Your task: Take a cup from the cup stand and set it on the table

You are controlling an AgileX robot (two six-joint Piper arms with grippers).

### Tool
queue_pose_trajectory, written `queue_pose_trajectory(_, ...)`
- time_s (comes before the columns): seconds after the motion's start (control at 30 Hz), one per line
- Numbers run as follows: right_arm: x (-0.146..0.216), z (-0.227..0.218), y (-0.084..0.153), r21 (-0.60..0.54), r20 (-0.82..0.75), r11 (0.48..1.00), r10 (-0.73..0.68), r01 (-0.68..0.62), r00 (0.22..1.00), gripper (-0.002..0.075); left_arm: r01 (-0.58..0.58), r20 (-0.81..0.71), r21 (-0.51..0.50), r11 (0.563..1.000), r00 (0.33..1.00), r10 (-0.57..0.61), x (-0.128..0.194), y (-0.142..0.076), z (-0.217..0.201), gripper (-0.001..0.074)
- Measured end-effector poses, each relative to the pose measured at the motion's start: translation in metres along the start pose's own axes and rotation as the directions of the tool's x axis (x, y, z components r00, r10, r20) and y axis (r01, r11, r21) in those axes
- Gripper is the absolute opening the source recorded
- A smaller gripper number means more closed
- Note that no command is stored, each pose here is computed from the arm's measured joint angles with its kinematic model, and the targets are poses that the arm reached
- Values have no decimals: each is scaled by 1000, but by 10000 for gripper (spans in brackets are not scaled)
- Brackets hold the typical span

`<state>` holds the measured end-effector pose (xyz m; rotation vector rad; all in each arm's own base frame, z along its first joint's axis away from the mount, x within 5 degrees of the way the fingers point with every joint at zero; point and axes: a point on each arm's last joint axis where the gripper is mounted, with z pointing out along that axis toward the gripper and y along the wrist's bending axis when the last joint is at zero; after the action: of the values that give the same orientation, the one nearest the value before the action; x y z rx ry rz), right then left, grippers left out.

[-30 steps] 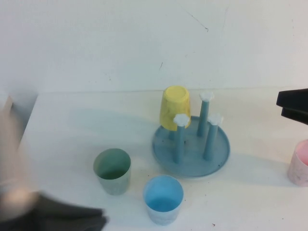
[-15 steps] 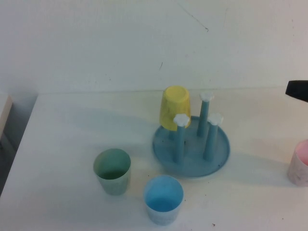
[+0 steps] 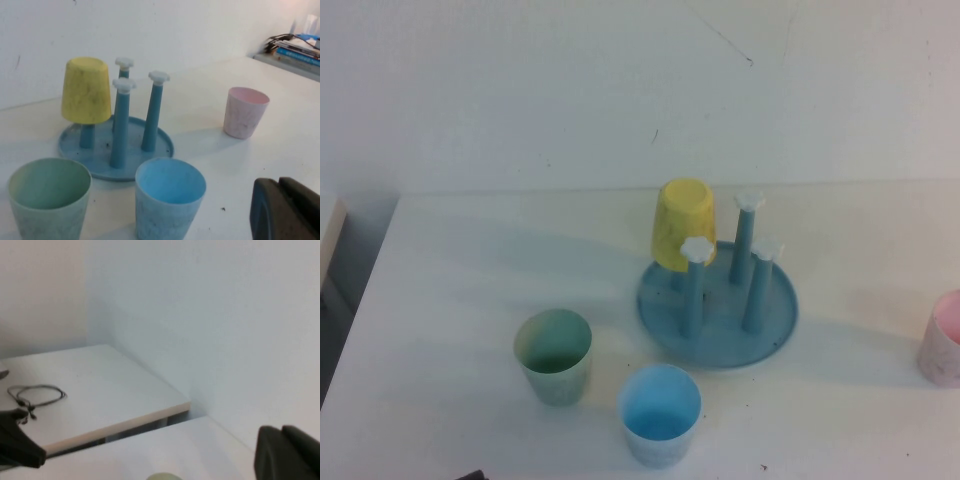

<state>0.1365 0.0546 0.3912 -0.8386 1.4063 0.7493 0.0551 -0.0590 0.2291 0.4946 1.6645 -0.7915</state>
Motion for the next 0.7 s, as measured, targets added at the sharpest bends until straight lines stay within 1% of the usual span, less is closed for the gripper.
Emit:
queue_pose_trajectory(0.07,-4,-5,16,-7,-22,998,-65,65,998,-1,7,-19,-7,1000,1000,-7,9,2,1,-1)
queue_pose_trajectory(0.13,-7,-9,28,-10,-32,995,-103,103,994,-1,9,-48,-12,1000,999,-9,16,4,1,-1)
queue_pose_trajectory(0.37,-18,-23,73,-4,-9,970,-242,242,970,-1,8,-193,-26,1000,981,-13,46,9,0,-2)
queue_pose_trajectory(0.5,-13,-25,81,-35,-54,960,-280,279,958,-1,8,-270,-29,1000,963,-16,57,10,-2,-2)
queue_pose_trajectory(0.7,-5,-25,82,-69,-139,958,-285,278,948,-1,22,-363,-29,999,931,-31,66,10,-5,-2)
